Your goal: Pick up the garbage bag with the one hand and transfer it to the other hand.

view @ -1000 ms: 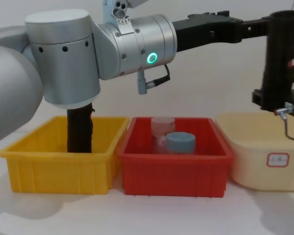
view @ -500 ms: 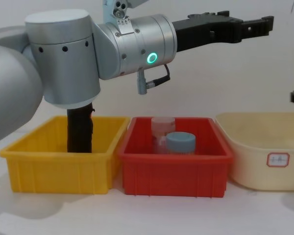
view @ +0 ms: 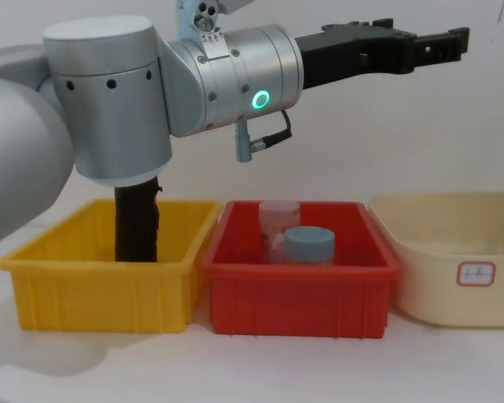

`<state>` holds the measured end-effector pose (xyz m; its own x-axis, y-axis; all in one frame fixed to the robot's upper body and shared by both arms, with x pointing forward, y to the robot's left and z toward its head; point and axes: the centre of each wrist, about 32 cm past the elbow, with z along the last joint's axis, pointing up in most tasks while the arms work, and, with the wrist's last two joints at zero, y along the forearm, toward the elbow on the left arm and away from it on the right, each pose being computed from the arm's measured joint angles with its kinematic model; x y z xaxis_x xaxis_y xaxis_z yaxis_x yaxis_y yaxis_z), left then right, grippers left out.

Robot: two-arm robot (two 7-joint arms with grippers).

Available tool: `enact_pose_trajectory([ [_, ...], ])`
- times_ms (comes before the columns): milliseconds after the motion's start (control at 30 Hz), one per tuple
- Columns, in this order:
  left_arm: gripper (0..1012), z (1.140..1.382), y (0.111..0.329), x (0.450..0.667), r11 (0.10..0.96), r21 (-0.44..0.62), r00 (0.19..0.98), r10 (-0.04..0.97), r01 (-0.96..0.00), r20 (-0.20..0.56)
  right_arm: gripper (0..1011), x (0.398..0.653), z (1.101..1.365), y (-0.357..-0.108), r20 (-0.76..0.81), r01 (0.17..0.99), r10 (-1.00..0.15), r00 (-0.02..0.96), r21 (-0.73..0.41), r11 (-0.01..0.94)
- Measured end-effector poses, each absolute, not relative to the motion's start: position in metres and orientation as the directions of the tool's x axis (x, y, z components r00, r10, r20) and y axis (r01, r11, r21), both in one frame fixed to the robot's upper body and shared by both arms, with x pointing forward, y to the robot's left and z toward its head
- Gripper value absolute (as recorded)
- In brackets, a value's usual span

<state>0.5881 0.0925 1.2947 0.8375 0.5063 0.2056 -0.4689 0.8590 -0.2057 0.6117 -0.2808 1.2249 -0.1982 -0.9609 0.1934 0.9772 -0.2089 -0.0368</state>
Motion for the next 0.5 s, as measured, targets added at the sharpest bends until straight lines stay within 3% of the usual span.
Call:
enact_pose_trajectory([
  [167,1001,1.295,0.092,0.588,0.859,-0.206,0.837,0.506,-0.469,0.206,998,0.61,1.228,-0.29,0.241,0.977,-0.949,-0.203,-0.014,-0.213],
  [500,1001,1.295,0.093,0.588,0.859,-0.206,0.837,0.506,-0.469,0.206,1000,0.598,1.242,-0.302,0.299,0.985,-0.938,-0.173,0.07,-0.159],
])
